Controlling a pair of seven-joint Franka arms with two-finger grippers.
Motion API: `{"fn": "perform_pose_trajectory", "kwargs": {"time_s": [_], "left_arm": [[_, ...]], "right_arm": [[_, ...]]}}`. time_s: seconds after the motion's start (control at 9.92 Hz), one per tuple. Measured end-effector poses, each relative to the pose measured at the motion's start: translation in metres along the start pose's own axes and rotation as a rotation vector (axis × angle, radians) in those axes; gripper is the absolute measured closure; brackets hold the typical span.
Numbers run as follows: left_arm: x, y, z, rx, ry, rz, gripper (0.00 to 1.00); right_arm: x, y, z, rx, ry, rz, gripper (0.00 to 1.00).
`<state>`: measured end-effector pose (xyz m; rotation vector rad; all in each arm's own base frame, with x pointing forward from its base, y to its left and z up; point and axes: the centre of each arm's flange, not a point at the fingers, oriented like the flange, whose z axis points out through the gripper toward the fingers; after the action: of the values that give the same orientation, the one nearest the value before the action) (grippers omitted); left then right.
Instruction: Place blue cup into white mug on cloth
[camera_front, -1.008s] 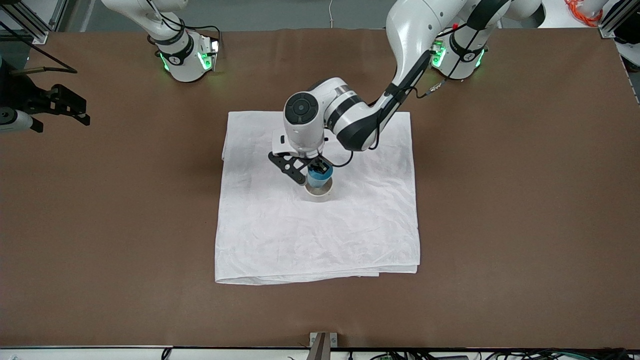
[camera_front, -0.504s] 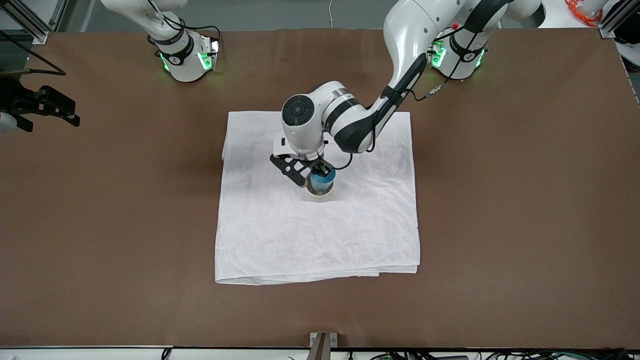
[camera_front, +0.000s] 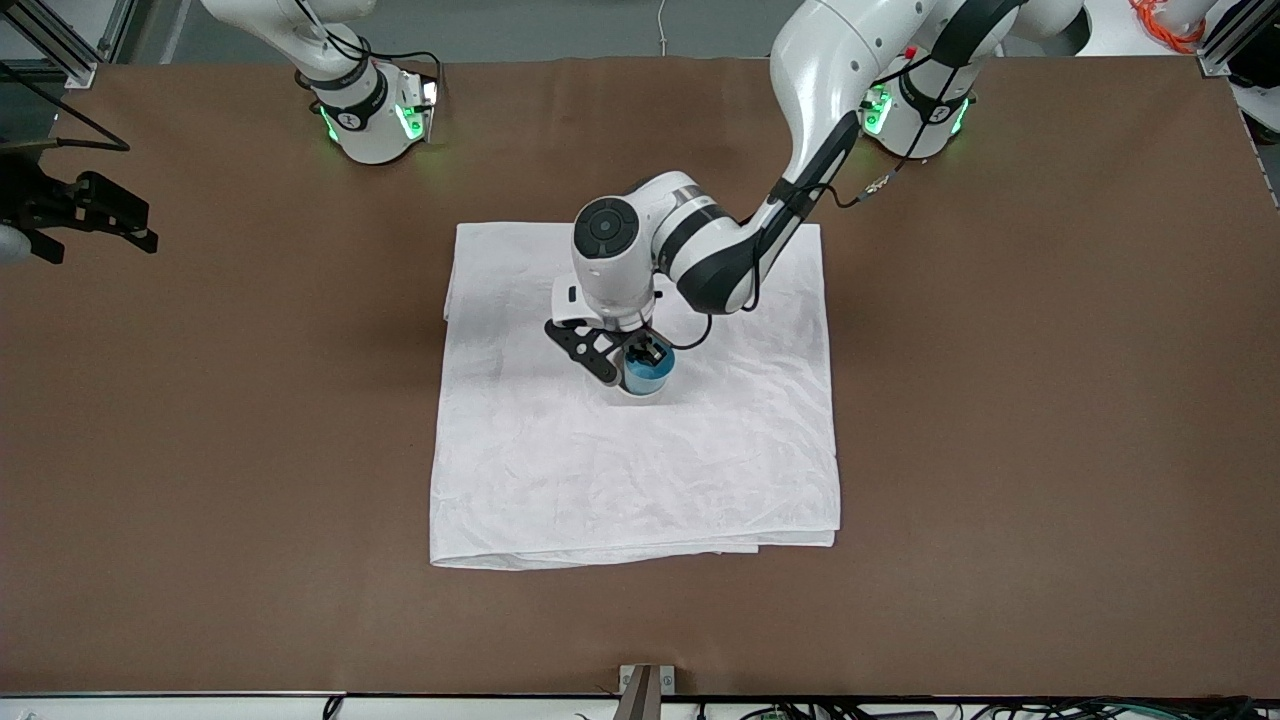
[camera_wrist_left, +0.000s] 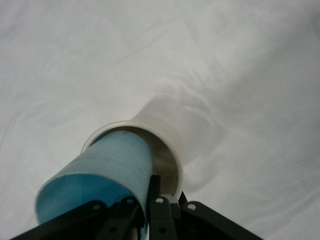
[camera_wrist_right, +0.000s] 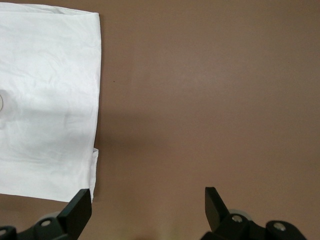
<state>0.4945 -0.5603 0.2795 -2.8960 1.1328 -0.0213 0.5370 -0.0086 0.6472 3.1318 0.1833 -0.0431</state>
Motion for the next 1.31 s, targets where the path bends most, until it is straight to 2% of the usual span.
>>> {"fn": "perform_pose_trajectory", "kwargs": {"time_s": [0.3,0.5,0.81,1.01,1.21,1.31], "left_arm": [[0.000,0.002,0.007,-0.001,-0.003,0.002,0.89],[0.001,0.002,0.005,-0.002,0.002,0.002,0.64],[0.008,-0.012,-0.041,0.001,0.058,-0.020,0.62],[0.006,-0.056,-0.093,0.015,0.087,-0.079,0.54],[-0.011,-0.134,-0.148,0.038,0.080,-0.186,0.46],[-0.024,-0.184,-0.172,0.048,0.084,-0.256,0.33]], "right_arm": [[0.000,0.000,0.000,-0.002,-0.002,0.001,0.00],[0.000,0.001,0.000,-0.002,0.000,0.001,0.00],[0.000,0.001,0.000,-0.003,0.001,0.001,0.00],[0.000,0.001,-0.001,-0.003,0.001,0.001,0.00],[0.000,0.001,-0.001,-0.004,0.002,0.001,0.00],[0.000,0.001,-0.001,-0.005,0.002,0.001,0.00]]}}
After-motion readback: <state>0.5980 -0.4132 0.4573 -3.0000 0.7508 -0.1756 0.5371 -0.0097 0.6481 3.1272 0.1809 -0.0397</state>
